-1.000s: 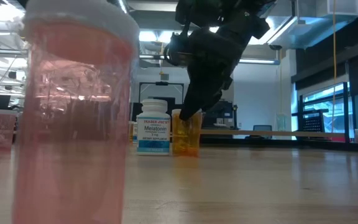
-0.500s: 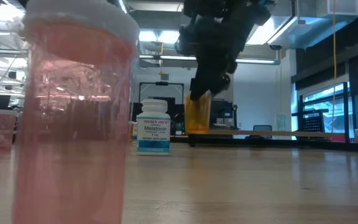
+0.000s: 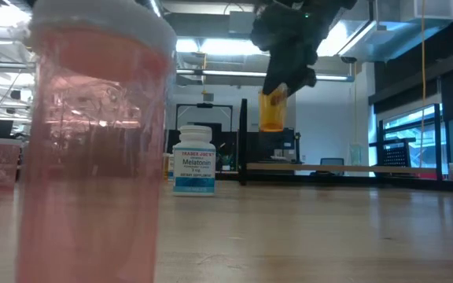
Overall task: Pick and place medicine bottles onto shelf by color
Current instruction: Put the middle orange pill bottle on the shelf
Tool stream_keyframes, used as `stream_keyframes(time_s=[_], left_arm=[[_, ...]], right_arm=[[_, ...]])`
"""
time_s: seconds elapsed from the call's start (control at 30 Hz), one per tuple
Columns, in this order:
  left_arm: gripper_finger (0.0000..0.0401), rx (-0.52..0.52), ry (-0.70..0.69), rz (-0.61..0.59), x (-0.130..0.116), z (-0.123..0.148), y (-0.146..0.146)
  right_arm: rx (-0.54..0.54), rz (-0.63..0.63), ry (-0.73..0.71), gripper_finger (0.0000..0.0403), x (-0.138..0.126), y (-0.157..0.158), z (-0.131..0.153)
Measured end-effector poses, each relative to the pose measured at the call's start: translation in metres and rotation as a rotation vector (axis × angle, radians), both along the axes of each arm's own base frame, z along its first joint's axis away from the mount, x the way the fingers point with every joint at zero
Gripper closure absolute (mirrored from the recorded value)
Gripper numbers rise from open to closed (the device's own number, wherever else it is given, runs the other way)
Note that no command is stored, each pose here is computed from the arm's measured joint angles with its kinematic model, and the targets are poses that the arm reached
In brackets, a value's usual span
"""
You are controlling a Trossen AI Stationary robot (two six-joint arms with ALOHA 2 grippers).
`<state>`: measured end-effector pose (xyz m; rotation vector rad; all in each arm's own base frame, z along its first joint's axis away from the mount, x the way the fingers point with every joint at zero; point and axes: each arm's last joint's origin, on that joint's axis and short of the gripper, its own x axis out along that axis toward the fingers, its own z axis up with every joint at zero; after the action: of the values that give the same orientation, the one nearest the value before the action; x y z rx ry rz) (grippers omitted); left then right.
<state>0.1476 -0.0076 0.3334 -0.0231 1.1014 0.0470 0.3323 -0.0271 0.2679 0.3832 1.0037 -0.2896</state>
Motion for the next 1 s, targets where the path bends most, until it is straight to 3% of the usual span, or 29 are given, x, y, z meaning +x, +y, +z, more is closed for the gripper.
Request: stream_keyframes(time_s=[0.27, 0.53, 1.0], left_arm=[[0.0112, 0.067, -0.066, 0.071, 0.005, 0.003, 0.003], [0.0112, 0.085, -0.098, 0.085, 0.008, 0.005, 0.003], [0.0112, 0.084, -0.1, 0.085, 0.008, 0.005, 0.003]], right_arm=[[-0.021, -0.143, 0.01, 0.0192, -0.026, -0.028, 0.02], [-0.006, -0.357, 0.069, 0.0192, -0.045, -0.067, 0.021], [0.004, -0.513, 0.071, 0.0192, -0.061, -0.104, 0.021]])
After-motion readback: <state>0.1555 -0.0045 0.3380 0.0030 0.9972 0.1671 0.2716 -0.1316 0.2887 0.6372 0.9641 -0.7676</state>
